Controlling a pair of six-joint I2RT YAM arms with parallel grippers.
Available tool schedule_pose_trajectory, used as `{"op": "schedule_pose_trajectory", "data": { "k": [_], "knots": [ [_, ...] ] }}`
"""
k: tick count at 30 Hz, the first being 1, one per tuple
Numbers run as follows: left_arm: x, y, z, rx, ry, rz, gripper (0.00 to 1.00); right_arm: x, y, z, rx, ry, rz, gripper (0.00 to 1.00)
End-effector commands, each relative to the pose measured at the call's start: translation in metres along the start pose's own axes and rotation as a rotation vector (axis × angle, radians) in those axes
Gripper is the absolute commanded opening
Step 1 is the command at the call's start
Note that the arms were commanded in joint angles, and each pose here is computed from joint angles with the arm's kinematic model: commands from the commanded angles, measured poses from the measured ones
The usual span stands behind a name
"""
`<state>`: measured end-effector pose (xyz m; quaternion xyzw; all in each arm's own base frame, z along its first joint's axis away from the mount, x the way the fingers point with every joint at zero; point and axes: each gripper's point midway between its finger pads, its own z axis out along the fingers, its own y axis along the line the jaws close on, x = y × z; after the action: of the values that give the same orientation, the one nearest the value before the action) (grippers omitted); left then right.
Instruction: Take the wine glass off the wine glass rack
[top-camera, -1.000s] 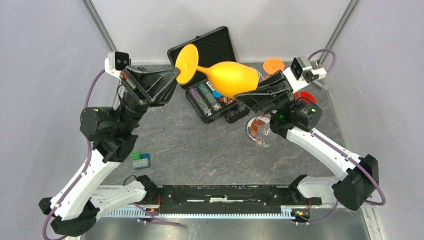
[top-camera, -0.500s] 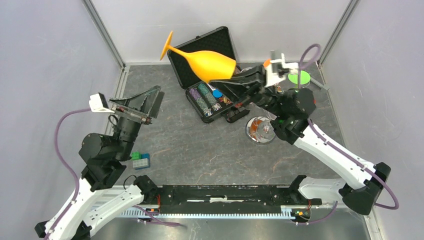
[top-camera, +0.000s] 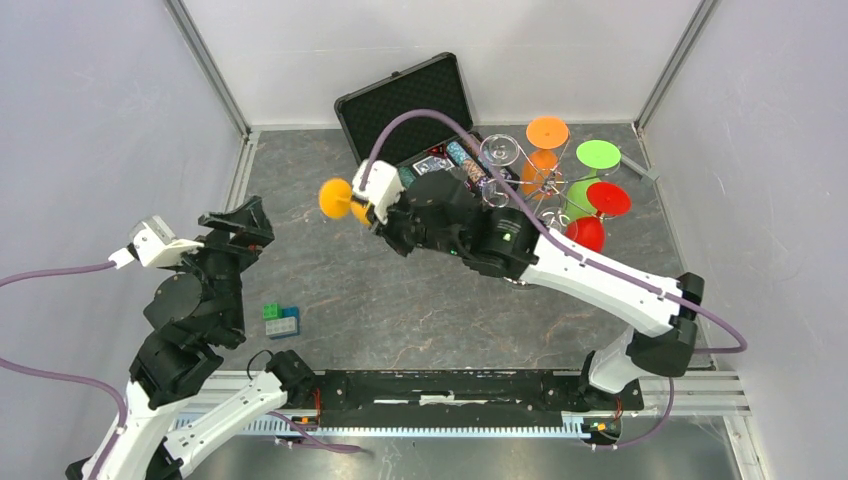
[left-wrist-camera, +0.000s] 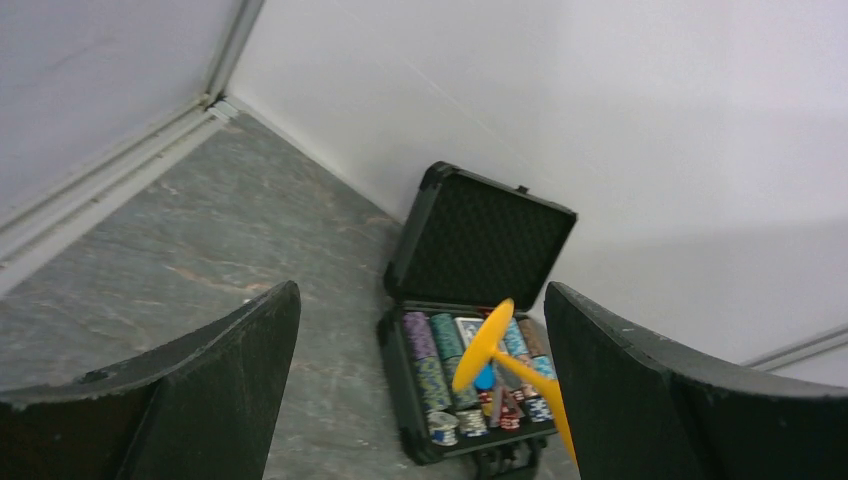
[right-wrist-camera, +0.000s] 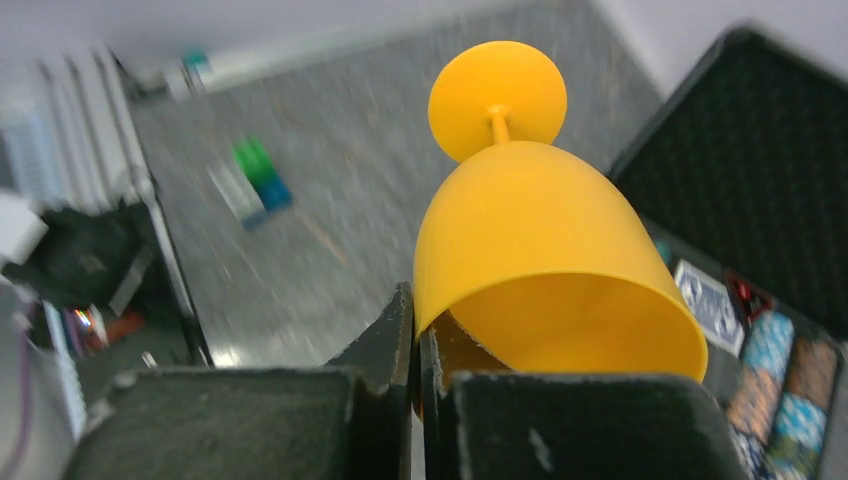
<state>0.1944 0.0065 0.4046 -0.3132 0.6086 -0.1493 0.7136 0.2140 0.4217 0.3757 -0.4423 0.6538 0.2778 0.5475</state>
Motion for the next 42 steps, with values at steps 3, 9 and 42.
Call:
{"op": "schedule_pose_trajectory", "data": {
  "k": [3,9,42],
  "knots": [
    [-0.003,0.022,-0.002,-0.061,-0.014,0.171,0.95,0.088,-0.015,-0.023,0.049,0.396,-0.172,0.0],
    [0.008,0.016,-0.004,0.003,0.036,0.209,0.95,0.153,-0.026,-0.023,0.089,0.683,-0.253,0.0],
    [0.027,0.016,-0.018,0.125,0.141,0.308,1.0,0.24,-0.021,-0.005,-0.096,0.968,-0.252,0.25]
  ]
}}
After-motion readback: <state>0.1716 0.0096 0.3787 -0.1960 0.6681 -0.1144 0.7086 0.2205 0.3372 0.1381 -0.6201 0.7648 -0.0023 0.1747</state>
